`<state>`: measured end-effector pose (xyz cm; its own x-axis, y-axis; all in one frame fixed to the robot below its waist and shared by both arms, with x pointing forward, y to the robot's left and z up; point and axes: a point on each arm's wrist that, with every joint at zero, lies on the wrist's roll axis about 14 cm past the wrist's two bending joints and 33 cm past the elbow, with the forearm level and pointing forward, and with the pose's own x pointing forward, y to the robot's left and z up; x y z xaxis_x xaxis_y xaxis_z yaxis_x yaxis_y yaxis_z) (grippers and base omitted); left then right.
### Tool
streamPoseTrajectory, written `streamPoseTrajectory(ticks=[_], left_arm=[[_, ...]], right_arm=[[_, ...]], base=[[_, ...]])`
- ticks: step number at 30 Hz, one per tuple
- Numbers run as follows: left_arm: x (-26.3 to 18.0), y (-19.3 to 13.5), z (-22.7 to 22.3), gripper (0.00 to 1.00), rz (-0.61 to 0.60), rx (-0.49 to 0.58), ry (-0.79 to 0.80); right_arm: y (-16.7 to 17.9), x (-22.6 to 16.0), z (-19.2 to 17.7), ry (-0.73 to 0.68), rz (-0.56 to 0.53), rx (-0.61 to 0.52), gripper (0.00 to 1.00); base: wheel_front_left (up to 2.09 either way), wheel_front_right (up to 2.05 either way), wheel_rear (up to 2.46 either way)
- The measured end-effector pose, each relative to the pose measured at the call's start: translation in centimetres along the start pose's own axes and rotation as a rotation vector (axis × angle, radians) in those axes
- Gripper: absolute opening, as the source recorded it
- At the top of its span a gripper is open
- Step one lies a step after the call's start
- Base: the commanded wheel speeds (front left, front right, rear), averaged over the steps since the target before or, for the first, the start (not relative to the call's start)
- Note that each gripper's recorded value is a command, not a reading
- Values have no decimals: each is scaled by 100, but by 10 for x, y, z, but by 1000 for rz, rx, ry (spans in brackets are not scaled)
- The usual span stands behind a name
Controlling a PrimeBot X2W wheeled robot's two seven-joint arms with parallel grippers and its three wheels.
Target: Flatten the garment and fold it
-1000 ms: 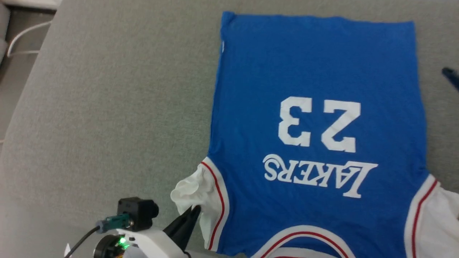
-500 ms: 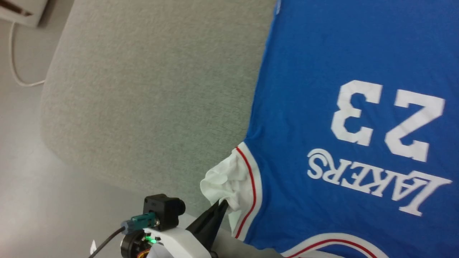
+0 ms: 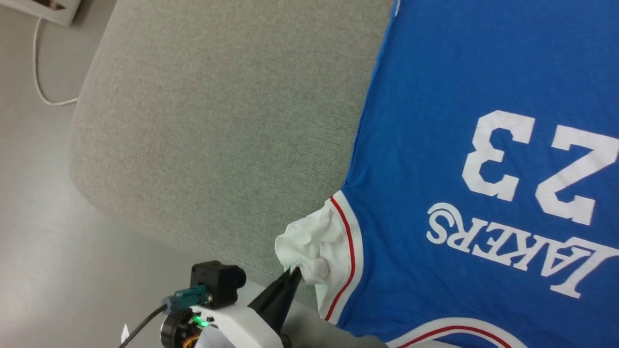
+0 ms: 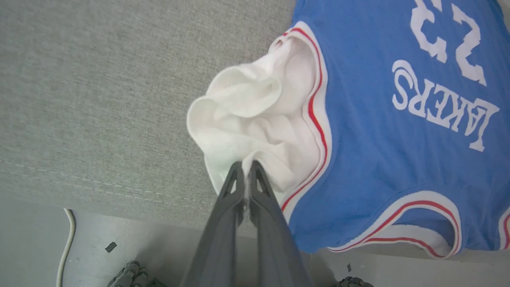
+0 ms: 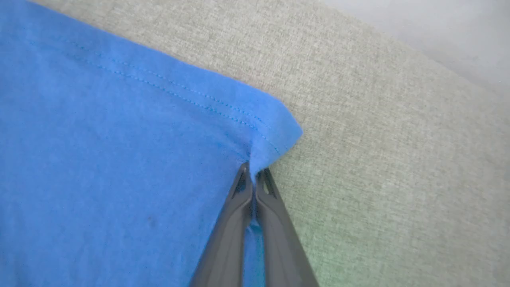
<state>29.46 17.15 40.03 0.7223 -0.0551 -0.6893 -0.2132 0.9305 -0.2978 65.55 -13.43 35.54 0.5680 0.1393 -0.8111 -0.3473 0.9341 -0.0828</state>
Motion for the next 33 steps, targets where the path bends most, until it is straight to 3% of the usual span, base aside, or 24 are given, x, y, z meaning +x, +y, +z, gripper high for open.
streamPoseTrajectory(ticks=[11,21,28,33], left_arm=[[-11,8,26,0,-13,13,-123],[-32,4,29,0,-57,5,-189],[-36,-10,37,0,-109,23,-247],[-37,-25,46,0,-161,46,-293]], right_arm=[[-28,-54,-51,15,-72,0,0],[-55,-143,-126,46,-117,43,0],[-69,-214,-185,45,-151,136,0],[-58,-251,-241,95,-163,234,0]], base=[[0,0,0],[0,0,0],[0,0,0],[0,0,0]])
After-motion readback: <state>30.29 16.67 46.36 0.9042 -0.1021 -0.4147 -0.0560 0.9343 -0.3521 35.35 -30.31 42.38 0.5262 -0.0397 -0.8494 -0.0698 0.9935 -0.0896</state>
